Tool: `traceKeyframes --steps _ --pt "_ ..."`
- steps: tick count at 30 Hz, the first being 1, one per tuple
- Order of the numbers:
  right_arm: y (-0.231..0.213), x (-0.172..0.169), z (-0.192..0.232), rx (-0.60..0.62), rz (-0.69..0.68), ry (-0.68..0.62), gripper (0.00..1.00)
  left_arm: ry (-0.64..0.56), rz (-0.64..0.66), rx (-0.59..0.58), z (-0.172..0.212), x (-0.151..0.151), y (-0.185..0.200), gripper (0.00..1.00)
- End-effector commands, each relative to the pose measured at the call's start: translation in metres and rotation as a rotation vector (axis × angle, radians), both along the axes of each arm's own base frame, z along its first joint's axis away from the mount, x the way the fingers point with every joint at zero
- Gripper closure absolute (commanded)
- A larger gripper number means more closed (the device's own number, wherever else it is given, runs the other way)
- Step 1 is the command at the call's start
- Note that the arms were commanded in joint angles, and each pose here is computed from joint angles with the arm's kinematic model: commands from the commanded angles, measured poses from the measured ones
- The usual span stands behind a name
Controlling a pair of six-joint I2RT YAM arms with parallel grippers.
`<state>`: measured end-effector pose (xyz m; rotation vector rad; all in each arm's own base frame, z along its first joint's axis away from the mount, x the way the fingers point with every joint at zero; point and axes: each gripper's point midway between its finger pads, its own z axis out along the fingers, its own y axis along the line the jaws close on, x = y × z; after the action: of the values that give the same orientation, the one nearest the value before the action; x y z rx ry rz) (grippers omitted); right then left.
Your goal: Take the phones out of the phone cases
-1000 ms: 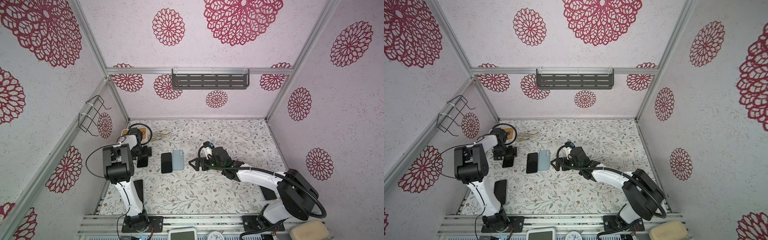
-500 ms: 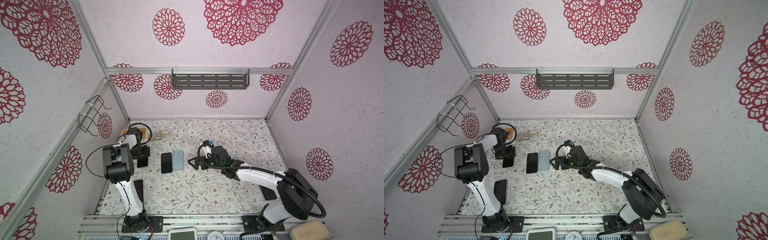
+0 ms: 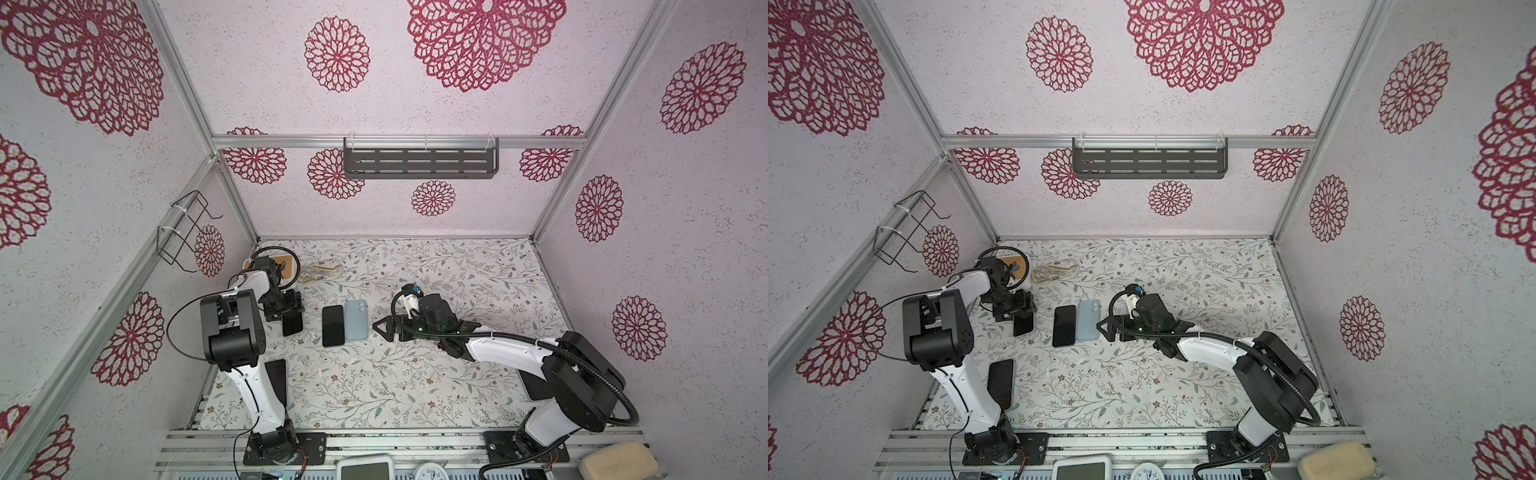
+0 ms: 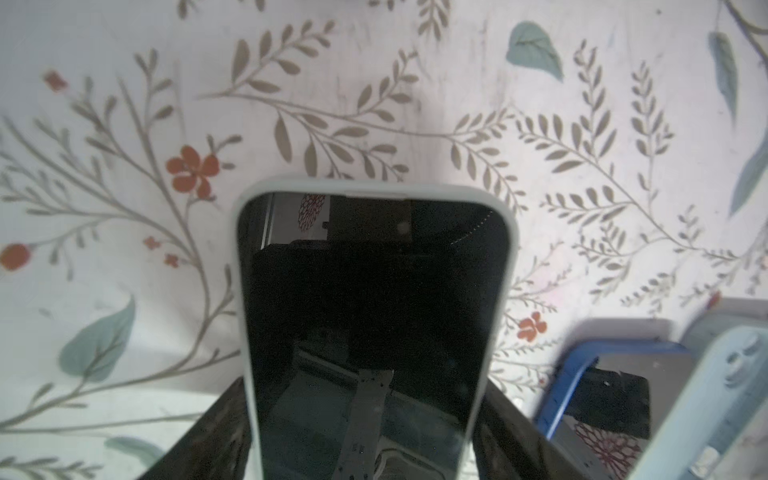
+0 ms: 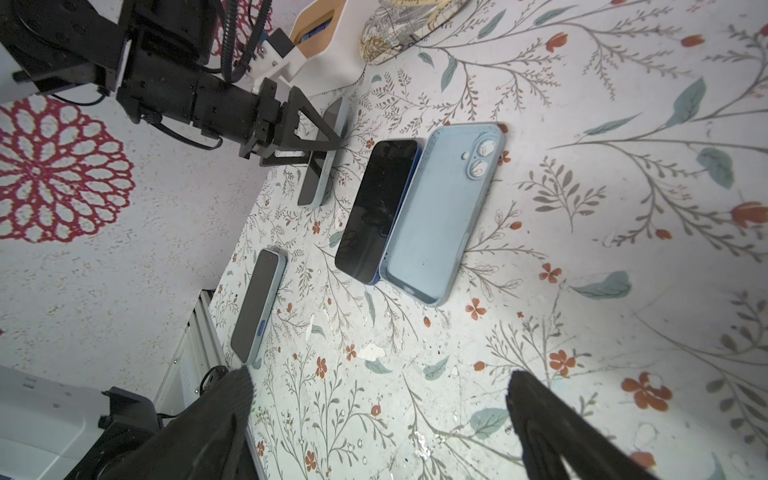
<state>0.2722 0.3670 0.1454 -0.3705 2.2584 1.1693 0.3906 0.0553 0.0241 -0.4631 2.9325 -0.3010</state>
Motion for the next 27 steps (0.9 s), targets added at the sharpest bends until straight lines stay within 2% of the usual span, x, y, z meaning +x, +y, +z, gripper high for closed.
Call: traceKeyframes --steps 1,10,18,27 --pt "0.019 0.003 0.027 0.086 0.032 -0.033 0.01 -0.11 0.024 -0.108 0.04 0.008 -0.013 0.59" --pt "0.057 -0.001 0.032 0.158 0.109 -0.008 0.01 -0.225 0.071 -0.24 0.082 0.005 -0.039 0.6" --pt "0.088 0.0 0.031 0.202 0.146 0.002 0.02 -0.261 0.031 -0.263 0.102 -0.001 -0.103 0.61" --pt "0.101 0.006 0.019 0.228 0.137 0.037 0.06 -0.326 -0.037 -0.303 0.122 -0.002 -0.166 0.61"
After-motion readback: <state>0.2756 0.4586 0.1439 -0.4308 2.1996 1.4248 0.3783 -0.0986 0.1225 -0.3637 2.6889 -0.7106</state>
